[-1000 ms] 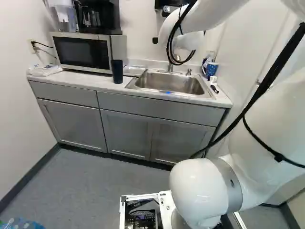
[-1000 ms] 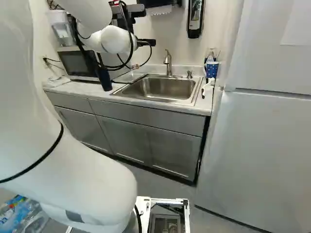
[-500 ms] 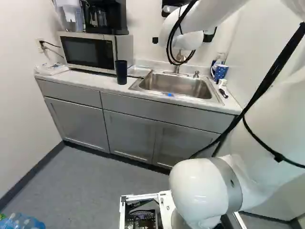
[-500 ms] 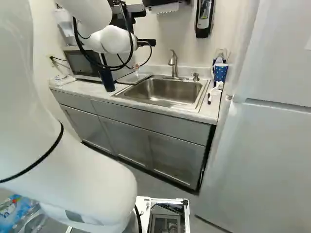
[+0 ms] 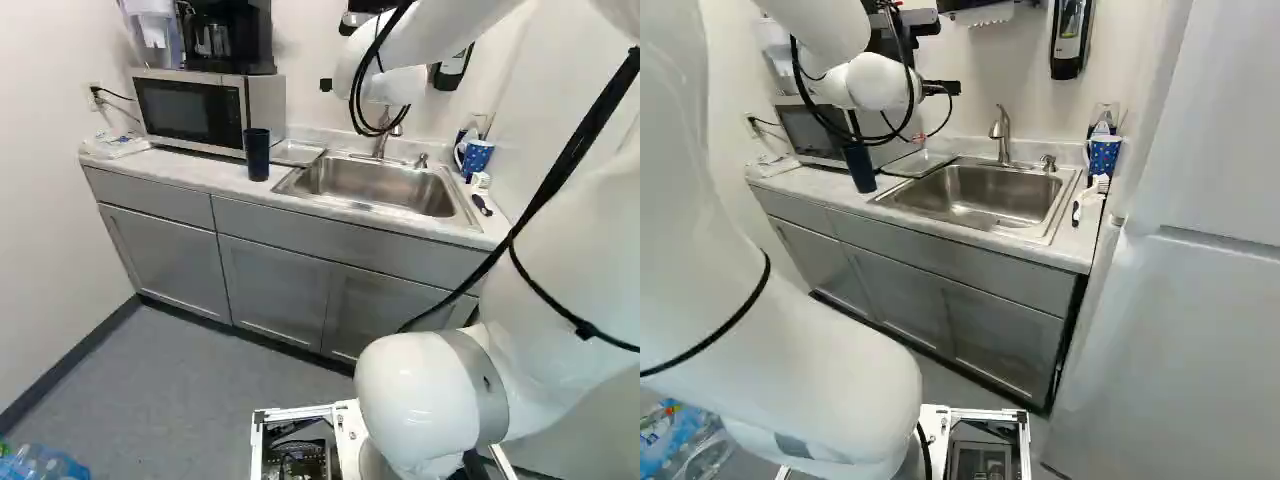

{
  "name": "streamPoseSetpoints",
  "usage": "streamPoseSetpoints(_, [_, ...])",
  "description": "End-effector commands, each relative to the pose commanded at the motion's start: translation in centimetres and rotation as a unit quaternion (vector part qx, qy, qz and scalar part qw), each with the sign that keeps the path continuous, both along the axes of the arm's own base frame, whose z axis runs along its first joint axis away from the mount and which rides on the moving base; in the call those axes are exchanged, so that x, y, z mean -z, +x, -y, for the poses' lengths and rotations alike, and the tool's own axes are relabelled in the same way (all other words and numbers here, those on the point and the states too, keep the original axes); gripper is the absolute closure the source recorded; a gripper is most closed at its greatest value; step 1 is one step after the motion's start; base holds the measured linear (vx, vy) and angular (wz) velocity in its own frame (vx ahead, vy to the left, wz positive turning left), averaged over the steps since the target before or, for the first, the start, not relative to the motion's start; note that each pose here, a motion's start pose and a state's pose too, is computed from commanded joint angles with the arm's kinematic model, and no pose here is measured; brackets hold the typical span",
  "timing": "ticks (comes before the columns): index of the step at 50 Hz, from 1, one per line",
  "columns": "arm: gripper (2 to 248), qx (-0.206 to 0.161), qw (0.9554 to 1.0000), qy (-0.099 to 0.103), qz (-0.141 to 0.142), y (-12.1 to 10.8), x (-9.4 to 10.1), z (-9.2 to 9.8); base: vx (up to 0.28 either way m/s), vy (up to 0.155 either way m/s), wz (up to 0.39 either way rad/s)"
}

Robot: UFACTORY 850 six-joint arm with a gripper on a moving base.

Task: Rinse the cup and place it in the tray

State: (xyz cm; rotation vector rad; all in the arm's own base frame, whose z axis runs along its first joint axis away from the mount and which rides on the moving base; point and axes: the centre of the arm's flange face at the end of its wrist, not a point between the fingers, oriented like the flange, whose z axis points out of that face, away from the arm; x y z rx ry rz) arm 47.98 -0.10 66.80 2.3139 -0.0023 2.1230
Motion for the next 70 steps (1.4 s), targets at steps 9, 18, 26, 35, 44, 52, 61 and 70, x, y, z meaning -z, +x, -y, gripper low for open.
streamPoseSetpoints(9, [3,0.000,1.0000,0.000,0.000,0.0,0.0,0.0,0.087,-0.060,0.007])
streamPoseSetpoints(18, [3,0.000,1.0000,0.000,0.000,0.0,0.0,0.0,0.088,-0.063,0.004])
streamPoseSetpoints(26, [3,0.000,1.0000,0.000,0.000,0.0,0.0,0.0,0.072,-0.032,-0.013])
streamPoseSetpoints(35, [3,0.000,1.0000,0.000,0.000,0.0,0.0,0.0,-0.012,-0.002,-0.001])
streamPoseSetpoints(44, [3,0.001,1.0000,0.000,0.000,0.3,0.0,0.1,-0.002,0.000,0.000])
streamPoseSetpoints(52, [3,0.005,1.0000,0.000,-0.001,1.6,-0.1,0.5,0.000,0.000,0.000])
streamPoseSetpoints(61, [3,0.011,0.9999,0.000,-0.004,3.3,-0.1,1.1,0.000,0.000,0.000])
streamPoseSetpoints(70, [3,0.019,0.9997,0.000,-0.018,4.8,0.2,2.0,0.000,0.000,0.000])
